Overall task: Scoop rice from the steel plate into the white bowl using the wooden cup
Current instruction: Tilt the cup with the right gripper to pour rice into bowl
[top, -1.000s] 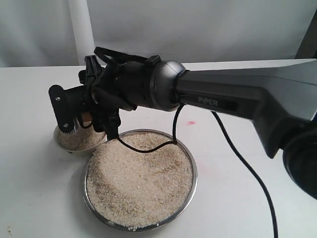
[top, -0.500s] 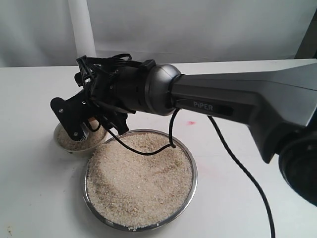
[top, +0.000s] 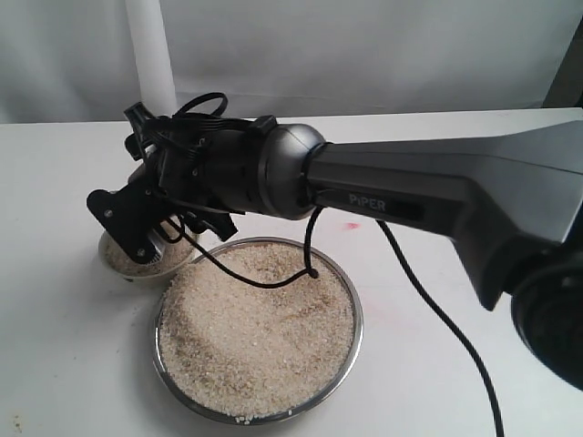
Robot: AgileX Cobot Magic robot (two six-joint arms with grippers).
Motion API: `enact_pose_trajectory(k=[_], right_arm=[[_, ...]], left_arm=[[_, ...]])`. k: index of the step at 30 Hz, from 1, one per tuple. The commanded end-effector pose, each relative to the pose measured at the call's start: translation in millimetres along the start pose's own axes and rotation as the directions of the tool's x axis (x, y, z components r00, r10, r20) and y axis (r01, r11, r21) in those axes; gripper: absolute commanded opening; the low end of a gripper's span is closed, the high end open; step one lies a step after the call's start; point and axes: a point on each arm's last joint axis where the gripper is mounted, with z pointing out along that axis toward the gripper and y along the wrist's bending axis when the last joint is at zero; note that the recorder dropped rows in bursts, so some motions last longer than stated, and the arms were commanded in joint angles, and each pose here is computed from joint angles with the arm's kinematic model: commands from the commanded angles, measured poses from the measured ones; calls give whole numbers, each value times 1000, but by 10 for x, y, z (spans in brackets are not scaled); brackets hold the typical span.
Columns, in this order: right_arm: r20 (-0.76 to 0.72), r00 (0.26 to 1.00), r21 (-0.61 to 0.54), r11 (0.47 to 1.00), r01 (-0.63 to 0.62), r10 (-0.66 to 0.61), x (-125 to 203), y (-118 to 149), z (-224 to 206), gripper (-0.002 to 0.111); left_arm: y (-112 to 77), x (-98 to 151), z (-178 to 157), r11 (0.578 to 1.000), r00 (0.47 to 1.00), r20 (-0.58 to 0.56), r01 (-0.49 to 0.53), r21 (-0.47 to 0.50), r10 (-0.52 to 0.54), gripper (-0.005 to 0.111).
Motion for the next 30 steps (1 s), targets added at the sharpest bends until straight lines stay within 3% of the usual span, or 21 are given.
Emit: enact_pose_trajectory(k=[1,20,30], right_arm=[[3,998,52,997,58,-58,-65,-84,-63,0],[-98,963,94,961,259,-250,-48,-144,-91,0],[-120,952,97,951,294,-282,-42,-155,-96,0]], left_arm=[[-5,-15,-5,1000,1000,11,10,7,-10,0],[-5,-15,-5,1000,1000,11,10,7,-10,0],[-5,-15,-5,1000,1000,11,10,7,-10,0]])
